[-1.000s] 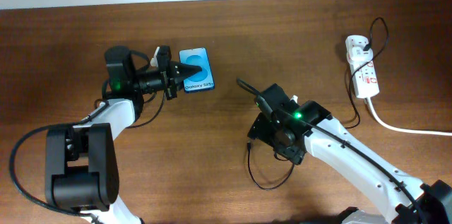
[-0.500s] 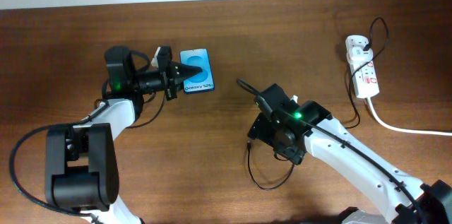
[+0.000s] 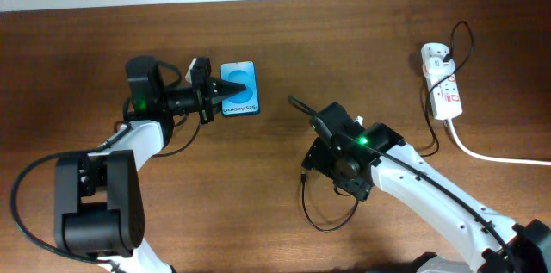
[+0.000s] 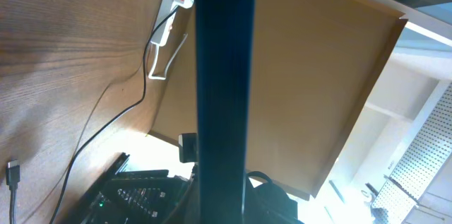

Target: Plug charger to phone and switch on socket

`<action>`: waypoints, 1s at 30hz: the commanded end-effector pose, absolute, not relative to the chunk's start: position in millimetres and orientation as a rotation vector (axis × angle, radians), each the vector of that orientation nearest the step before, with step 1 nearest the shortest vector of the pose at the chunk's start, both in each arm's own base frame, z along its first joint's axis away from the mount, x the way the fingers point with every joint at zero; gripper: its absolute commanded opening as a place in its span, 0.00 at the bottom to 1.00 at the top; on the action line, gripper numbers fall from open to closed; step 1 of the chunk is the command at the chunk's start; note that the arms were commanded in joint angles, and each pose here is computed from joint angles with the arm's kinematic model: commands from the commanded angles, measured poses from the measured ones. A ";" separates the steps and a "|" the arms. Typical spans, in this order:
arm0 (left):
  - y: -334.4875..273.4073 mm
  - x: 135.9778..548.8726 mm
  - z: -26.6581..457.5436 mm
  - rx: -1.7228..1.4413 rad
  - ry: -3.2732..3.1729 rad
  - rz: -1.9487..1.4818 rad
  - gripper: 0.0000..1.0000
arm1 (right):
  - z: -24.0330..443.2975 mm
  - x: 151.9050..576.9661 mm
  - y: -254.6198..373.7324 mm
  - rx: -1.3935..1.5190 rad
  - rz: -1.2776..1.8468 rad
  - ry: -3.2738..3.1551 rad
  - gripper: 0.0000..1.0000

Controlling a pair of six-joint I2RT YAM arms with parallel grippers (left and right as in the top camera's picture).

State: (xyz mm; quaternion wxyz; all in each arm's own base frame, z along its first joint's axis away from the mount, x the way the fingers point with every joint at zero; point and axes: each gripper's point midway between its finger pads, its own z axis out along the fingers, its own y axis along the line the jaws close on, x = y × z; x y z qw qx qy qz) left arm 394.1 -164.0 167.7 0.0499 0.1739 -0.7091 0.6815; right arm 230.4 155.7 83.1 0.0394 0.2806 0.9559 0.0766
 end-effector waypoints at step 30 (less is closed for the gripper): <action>-162.6 395.0 187.3 0.436 -2.198 2.128 0.00 | 84.7 234.0 150.8 0.857 0.216 2.908 0.98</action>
